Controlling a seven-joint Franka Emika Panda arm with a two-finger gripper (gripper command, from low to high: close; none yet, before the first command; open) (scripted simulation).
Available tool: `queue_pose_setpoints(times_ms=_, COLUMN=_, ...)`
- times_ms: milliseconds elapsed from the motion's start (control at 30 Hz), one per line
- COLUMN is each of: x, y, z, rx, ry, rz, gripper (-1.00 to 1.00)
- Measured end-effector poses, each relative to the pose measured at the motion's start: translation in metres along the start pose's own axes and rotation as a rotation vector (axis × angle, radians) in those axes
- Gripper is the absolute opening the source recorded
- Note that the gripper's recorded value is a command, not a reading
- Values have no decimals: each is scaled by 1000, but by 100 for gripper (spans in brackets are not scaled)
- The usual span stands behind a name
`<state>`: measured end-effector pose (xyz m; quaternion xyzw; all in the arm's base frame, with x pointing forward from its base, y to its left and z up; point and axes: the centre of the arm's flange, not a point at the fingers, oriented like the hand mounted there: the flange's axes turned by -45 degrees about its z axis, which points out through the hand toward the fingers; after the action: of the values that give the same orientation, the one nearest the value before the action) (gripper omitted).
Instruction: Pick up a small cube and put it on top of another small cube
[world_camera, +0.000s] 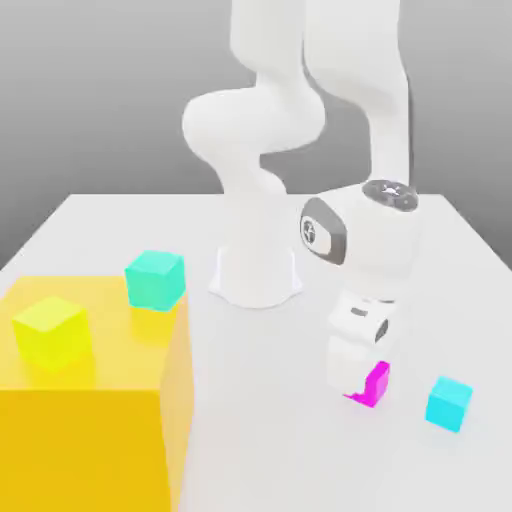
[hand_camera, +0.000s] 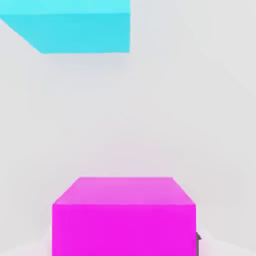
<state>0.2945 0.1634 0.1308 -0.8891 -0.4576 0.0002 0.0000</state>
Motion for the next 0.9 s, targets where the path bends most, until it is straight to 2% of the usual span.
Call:
queue_pose_setpoints(times_ms=267, x=2, y=0, z=-59, rx=-1, ry=-1, rz=-6, gripper=-100)
queue_pose_setpoints(times_ms=533, x=102, y=-24, z=-106, rx=0, ry=-1, rz=-317, gripper=-100)
queue_pose_setpoints(times_ms=700, x=115, y=-23, z=-66, rx=0, ry=0, rz=-348, gripper=-100)
queue_pose_setpoints(times_ms=733, x=115, y=-23, z=-55, rx=0, ry=-1, rz=-347, gripper=100)
queue_pose_setpoints(times_ms=900, x=115, y=-23, z=-55, rx=0, ry=-1, rz=-347, gripper=100)
